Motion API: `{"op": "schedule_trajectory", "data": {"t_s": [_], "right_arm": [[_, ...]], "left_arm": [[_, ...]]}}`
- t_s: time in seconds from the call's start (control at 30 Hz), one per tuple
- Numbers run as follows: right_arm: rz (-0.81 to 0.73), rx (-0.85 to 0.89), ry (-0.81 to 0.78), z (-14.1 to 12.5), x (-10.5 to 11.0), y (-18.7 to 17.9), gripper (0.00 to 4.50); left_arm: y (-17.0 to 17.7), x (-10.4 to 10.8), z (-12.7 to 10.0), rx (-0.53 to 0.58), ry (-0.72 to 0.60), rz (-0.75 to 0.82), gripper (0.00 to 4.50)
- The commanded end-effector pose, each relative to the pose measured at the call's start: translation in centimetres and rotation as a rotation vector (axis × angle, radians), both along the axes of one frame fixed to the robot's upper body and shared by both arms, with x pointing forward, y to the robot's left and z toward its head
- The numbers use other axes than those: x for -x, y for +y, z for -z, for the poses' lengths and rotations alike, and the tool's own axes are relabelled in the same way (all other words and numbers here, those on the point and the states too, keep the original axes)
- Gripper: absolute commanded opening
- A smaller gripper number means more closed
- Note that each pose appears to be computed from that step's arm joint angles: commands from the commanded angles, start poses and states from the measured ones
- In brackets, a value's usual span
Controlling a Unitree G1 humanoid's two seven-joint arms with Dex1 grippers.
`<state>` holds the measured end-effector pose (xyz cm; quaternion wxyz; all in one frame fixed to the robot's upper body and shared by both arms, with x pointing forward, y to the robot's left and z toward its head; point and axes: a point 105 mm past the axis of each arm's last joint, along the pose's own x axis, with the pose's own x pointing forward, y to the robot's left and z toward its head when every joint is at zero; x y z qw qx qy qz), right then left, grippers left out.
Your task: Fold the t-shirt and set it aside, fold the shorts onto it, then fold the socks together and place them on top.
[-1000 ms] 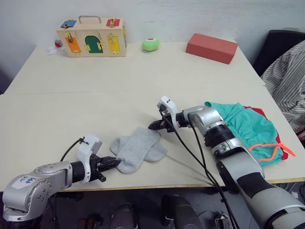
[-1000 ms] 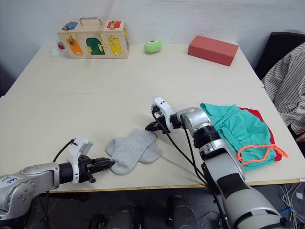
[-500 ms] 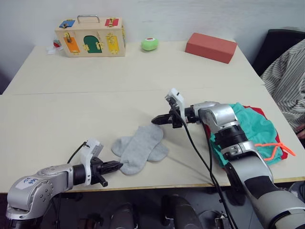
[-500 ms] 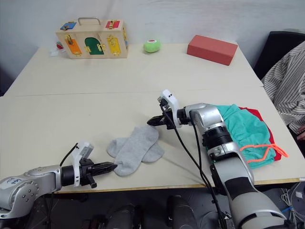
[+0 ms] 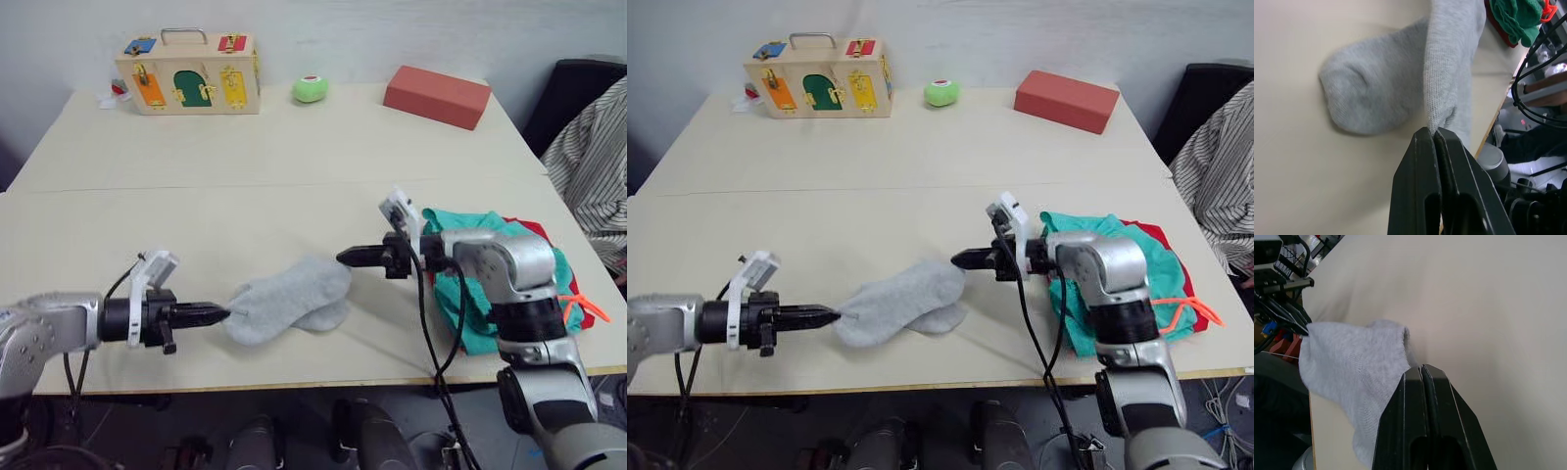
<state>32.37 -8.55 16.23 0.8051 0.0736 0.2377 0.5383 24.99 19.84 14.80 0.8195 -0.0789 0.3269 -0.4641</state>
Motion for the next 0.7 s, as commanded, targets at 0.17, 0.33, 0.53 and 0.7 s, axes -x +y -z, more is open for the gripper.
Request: {"op": "schedule_trajectory", "data": {"t_s": [0.17, 0.33, 0.53, 0.7], "right_arm": [[0.057, -0.058, -0.061, 0.7, 3.3, 0.9, 0.0], [0.088, -0.055, -0.058, 2.3, 4.7, 1.8, 0.0], [0.141, -0.061, -0.063, 2.6, 5.3, 1.4, 0.0], [0.188, -0.073, -0.097, 1.6, 4.9, 0.2, 0.0]], "left_arm": [[0.6, -3.5, -0.4, -0.085, -0.056, 0.096, 0.04], [0.7, -4.5, -0.1, -0.12, -0.013, 0.152, 0.04], [0.7, -5.1, -0.6, -0.127, 0.038, 0.189, 0.04], [0.8, -5.2, -1.3, -0.131, 0.069, 0.232, 0.04]]}}
